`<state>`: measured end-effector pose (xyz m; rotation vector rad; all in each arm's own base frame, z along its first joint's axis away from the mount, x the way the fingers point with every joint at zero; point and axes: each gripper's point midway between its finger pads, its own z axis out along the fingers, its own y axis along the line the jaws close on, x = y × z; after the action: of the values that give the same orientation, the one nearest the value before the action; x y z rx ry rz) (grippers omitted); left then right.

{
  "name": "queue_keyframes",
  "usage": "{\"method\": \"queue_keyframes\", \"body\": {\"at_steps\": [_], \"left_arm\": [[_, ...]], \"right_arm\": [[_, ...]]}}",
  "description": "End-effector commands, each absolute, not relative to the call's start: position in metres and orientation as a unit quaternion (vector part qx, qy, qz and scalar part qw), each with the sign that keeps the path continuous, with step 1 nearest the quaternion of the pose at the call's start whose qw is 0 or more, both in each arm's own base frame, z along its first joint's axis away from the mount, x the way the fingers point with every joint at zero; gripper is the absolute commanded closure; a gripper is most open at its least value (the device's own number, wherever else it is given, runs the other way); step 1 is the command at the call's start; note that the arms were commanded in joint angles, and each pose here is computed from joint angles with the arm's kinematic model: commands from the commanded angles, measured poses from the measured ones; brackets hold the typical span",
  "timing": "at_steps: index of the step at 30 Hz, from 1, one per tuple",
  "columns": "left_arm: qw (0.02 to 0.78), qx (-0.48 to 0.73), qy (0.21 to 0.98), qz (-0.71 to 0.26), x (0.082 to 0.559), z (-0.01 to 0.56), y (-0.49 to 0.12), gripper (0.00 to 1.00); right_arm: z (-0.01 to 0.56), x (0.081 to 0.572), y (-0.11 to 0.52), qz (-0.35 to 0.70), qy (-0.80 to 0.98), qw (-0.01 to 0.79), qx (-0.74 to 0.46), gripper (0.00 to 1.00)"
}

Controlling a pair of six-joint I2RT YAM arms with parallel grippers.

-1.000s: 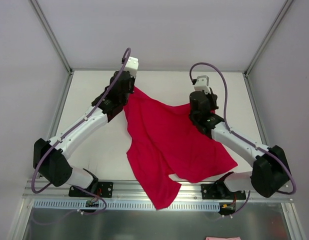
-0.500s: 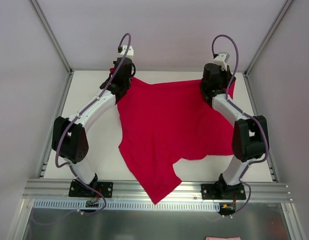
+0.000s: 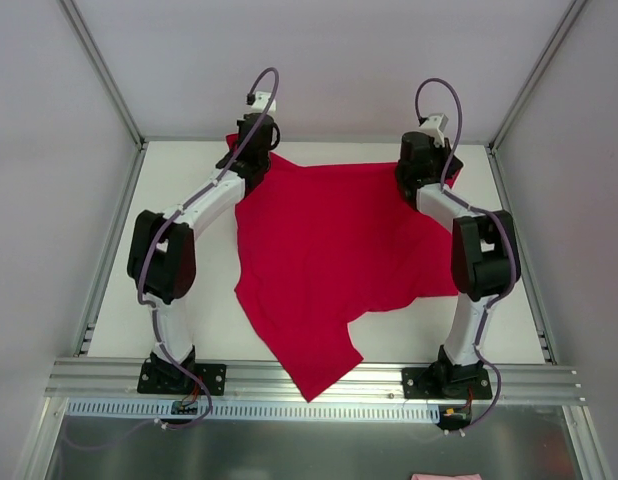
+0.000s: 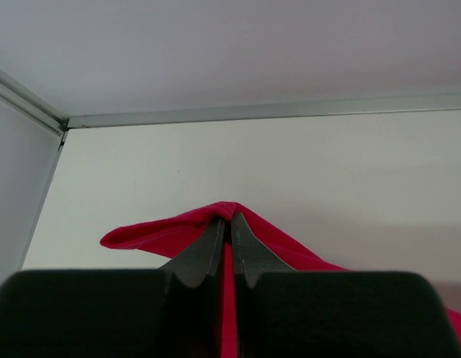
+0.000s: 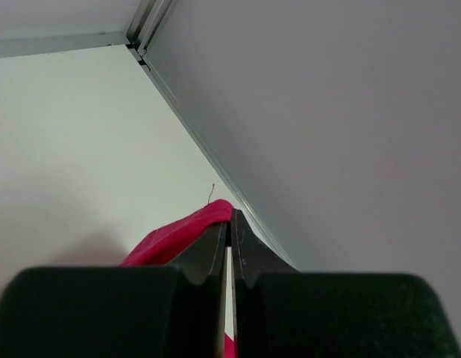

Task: Fold and stack the t-shirts
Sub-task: Flatten out the tshirt, then grap the side of the flattened tshirt furthest away from the robot with both arms

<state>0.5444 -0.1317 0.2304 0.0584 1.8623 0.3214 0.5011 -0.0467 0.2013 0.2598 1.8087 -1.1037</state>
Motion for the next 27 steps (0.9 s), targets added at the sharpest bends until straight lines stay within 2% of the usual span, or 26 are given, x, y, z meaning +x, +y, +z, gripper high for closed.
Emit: {"method": "queue_keyframes", "body": {"at_steps": [1, 10, 17, 27], "left_arm": [[0.621, -0.006, 0.770, 0.147, 0.563, 0.256, -0.124, 1.00], [0.605, -0.013, 0.781, 0.156, 0.583, 0.224, -0.125, 1.00], [0.596, -0.037, 0.786, 0.161, 0.592, 0.202, -0.112, 1.00], [0.596, -0.072, 0.789, 0.128, 0.603, 0.185, -0.105, 1.00]], "right_arm": [[0.222, 0.513, -0.051, -0.429, 0.712, 0.529, 0.168, 0.99], [0.197, 0.538, -0.053, -0.403, 0.735, 0.522, 0.158, 0.99], [0.173, 0.581, -0.037, -0.304, 0.787, 0.527, 0.105, 0.99], [0.159, 0.619, -0.046, -0.229, 0.817, 0.521, 0.094, 0.99]]}}
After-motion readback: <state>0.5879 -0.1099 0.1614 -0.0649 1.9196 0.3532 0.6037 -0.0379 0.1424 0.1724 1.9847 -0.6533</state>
